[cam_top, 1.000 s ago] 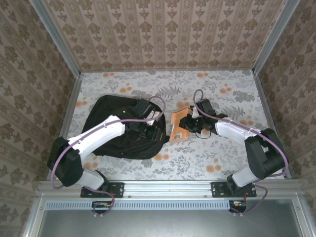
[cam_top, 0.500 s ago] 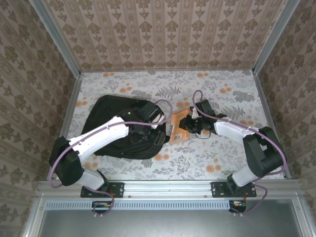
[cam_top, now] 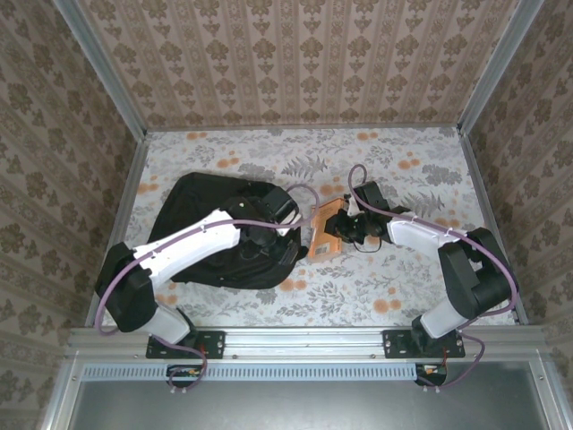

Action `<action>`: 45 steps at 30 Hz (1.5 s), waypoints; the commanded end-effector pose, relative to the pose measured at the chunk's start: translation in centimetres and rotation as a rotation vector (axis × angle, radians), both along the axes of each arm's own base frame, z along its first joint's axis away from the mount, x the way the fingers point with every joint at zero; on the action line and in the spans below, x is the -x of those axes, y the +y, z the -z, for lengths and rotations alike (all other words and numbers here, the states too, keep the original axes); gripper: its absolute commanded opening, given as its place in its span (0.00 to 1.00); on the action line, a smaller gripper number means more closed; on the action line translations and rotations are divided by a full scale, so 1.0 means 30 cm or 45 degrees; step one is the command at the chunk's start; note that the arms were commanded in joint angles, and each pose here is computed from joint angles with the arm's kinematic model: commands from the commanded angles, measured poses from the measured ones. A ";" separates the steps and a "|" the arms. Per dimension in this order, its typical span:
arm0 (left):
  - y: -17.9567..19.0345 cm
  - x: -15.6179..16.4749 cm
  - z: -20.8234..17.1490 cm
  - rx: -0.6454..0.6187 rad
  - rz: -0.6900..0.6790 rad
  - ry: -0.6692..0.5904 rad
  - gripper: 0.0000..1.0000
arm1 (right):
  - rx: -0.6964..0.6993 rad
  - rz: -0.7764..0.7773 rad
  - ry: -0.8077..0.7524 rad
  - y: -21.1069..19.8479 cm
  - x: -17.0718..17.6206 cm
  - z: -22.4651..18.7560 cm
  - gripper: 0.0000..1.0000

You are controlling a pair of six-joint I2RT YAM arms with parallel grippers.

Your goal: Pack the student bag

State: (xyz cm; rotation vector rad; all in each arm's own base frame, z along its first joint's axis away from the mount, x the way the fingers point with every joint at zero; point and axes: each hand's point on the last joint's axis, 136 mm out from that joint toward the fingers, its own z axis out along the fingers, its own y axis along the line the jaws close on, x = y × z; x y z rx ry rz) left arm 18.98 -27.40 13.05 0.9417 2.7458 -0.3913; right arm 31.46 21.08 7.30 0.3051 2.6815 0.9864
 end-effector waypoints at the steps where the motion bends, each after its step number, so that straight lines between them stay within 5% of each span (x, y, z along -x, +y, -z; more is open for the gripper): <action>1: 0.006 -0.005 -0.023 -0.028 0.026 -0.024 0.39 | -0.024 -0.025 -0.031 0.022 -0.009 -0.032 0.00; 15: 0.016 0.001 0.007 -0.041 0.023 -0.004 0.23 | -0.033 -0.017 -0.038 0.020 -0.009 -0.044 0.00; 20: 0.019 -0.009 0.013 -0.052 0.020 -0.017 0.00 | -0.031 -0.013 -0.040 0.018 -0.006 -0.045 0.00; 29: 0.055 -0.045 -0.170 0.066 -0.056 -0.136 0.00 | 0.018 0.016 -0.126 -0.017 -0.015 -0.133 0.00; 38: 0.185 -0.054 -0.394 0.148 -0.194 -0.336 0.00 | 0.009 0.035 -0.335 -0.045 -0.025 -0.377 0.00; 45: 0.345 -0.073 -0.537 0.242 -0.434 -0.525 0.00 | -0.234 -0.068 -0.439 0.051 0.022 -0.588 0.00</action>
